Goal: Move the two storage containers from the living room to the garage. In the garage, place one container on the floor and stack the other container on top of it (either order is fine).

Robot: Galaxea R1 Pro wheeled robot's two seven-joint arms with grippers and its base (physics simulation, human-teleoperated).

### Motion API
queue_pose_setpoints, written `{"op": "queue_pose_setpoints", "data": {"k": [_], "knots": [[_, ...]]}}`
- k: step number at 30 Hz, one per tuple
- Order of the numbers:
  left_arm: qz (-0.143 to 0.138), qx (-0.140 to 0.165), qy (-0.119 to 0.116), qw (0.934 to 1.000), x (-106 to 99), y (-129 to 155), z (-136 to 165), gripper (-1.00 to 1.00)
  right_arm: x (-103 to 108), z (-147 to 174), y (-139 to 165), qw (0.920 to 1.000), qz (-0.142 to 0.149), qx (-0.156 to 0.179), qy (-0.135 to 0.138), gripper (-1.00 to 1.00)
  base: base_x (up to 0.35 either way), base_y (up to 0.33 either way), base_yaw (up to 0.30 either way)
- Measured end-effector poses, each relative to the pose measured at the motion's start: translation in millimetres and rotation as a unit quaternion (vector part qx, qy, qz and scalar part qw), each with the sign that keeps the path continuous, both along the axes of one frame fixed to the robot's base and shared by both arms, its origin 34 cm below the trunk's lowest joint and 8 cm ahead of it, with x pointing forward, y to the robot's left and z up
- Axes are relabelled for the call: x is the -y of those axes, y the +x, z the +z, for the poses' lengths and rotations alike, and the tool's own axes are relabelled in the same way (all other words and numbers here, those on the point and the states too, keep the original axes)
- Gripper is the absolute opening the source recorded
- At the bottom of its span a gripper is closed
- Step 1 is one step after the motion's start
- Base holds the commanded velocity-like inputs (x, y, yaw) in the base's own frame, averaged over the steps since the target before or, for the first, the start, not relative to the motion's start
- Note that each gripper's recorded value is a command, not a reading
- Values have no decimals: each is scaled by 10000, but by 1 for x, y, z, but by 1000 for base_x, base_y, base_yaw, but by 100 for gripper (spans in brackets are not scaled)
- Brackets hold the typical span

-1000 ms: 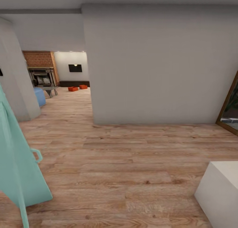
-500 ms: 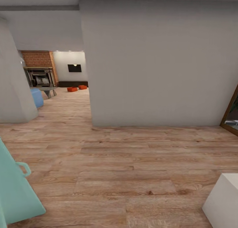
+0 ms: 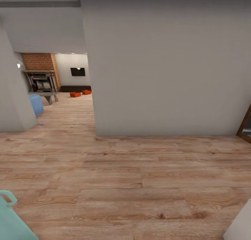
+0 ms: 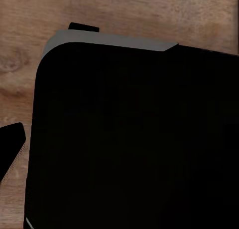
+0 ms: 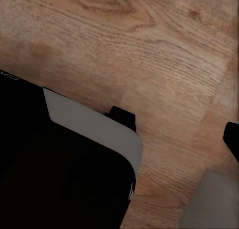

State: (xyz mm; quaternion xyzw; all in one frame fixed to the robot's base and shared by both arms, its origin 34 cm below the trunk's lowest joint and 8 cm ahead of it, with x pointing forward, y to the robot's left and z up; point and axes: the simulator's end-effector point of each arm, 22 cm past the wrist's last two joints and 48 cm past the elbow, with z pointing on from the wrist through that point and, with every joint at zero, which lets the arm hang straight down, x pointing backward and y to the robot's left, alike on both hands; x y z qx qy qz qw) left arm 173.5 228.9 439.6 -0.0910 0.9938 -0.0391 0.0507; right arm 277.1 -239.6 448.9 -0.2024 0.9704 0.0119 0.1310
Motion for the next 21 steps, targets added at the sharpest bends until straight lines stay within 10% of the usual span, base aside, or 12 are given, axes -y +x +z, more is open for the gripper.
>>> {"op": "queue_pose_setpoints", "data": {"k": [21], "knots": [[1, 8, -6, 10000, 1, 0, 0, 100, 0, 0, 0, 10000, 0, 0, 0, 100, 325, 0, 0]]}}
